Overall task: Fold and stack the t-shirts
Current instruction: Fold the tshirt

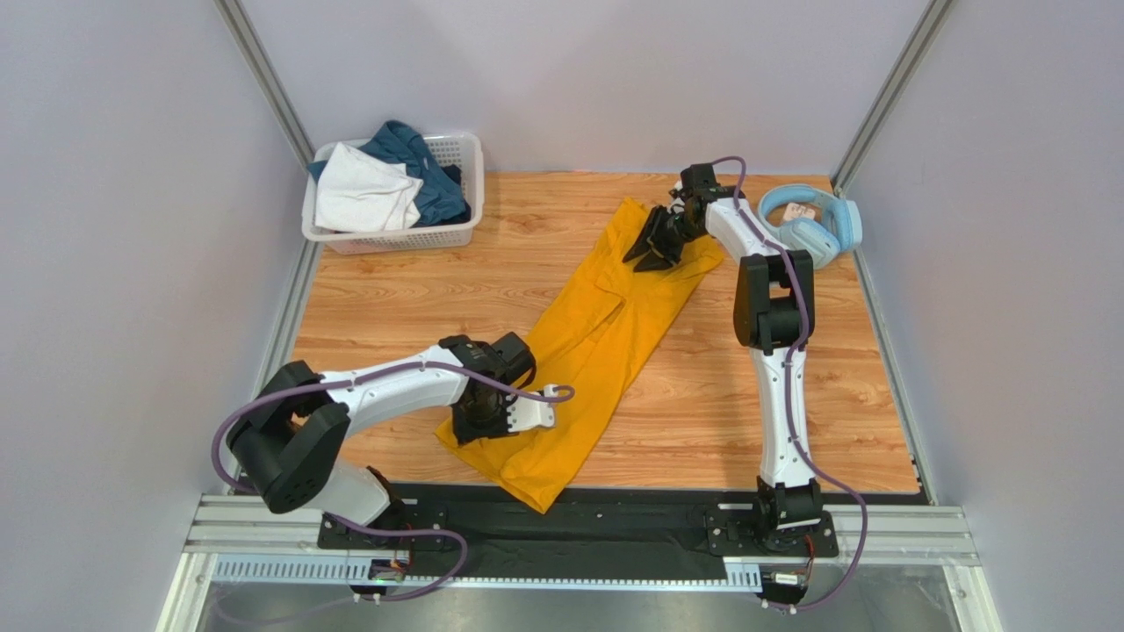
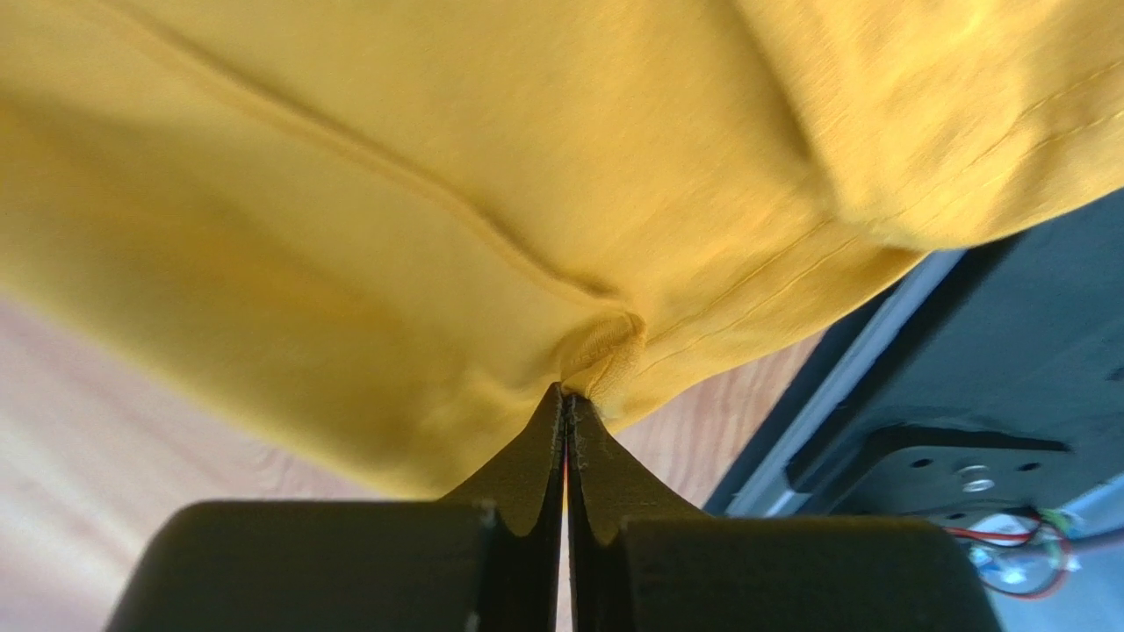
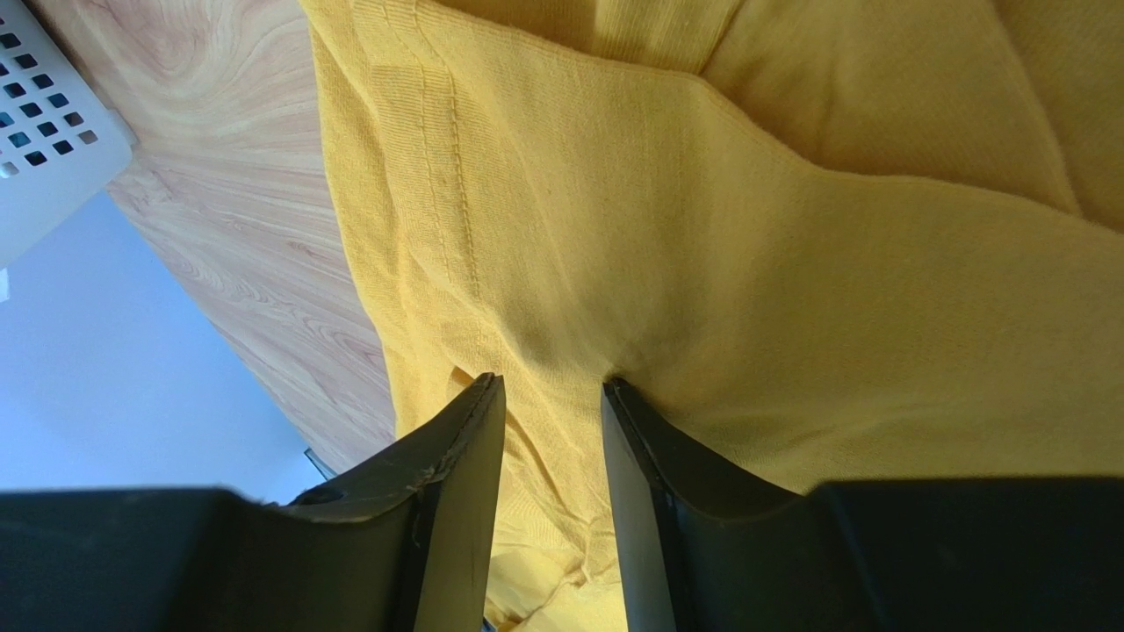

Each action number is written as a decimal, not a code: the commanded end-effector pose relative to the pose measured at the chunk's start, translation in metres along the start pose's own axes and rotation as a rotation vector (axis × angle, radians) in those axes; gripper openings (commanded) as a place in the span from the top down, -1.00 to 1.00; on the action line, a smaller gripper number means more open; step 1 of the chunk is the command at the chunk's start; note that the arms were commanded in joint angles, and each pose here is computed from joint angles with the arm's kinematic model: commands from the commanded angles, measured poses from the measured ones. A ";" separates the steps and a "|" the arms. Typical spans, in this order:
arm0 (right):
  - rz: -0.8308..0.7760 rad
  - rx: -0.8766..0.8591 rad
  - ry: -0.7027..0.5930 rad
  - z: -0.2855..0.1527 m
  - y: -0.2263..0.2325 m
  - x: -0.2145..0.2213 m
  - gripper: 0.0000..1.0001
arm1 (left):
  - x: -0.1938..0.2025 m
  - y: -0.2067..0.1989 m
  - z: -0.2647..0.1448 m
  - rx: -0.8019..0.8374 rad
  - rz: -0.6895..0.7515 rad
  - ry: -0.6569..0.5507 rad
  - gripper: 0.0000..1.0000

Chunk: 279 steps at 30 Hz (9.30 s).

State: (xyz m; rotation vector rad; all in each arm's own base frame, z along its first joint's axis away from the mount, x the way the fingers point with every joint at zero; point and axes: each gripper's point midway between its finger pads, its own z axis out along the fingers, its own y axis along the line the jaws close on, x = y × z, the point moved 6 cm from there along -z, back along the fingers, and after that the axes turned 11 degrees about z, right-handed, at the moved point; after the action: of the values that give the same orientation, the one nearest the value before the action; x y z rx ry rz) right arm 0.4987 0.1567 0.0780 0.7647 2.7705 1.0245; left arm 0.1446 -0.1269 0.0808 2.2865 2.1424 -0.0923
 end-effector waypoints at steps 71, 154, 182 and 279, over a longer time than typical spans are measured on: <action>-0.098 -0.484 -0.113 -0.088 0.116 -0.041 0.05 | -0.025 0.093 -0.134 -0.334 -0.177 -0.730 -0.11; -0.624 0.555 -0.119 -0.057 -0.043 0.386 -1.00 | 0.002 0.058 -0.097 -0.009 -0.396 -0.748 0.34; -1.172 0.665 -0.352 -0.054 -0.063 0.413 -0.82 | -0.001 0.057 -0.033 -0.348 0.018 -0.544 -0.11; -1.229 0.895 -0.017 0.003 -0.105 0.381 -0.16 | 0.147 0.107 -0.146 -0.448 -0.821 -1.002 -0.14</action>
State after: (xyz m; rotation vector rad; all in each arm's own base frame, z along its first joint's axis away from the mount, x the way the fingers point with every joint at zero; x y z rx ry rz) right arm 0.1261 0.3581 0.0683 -0.8564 2.6438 0.1787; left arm 0.2627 0.0194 0.1965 0.6660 2.0833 -0.5557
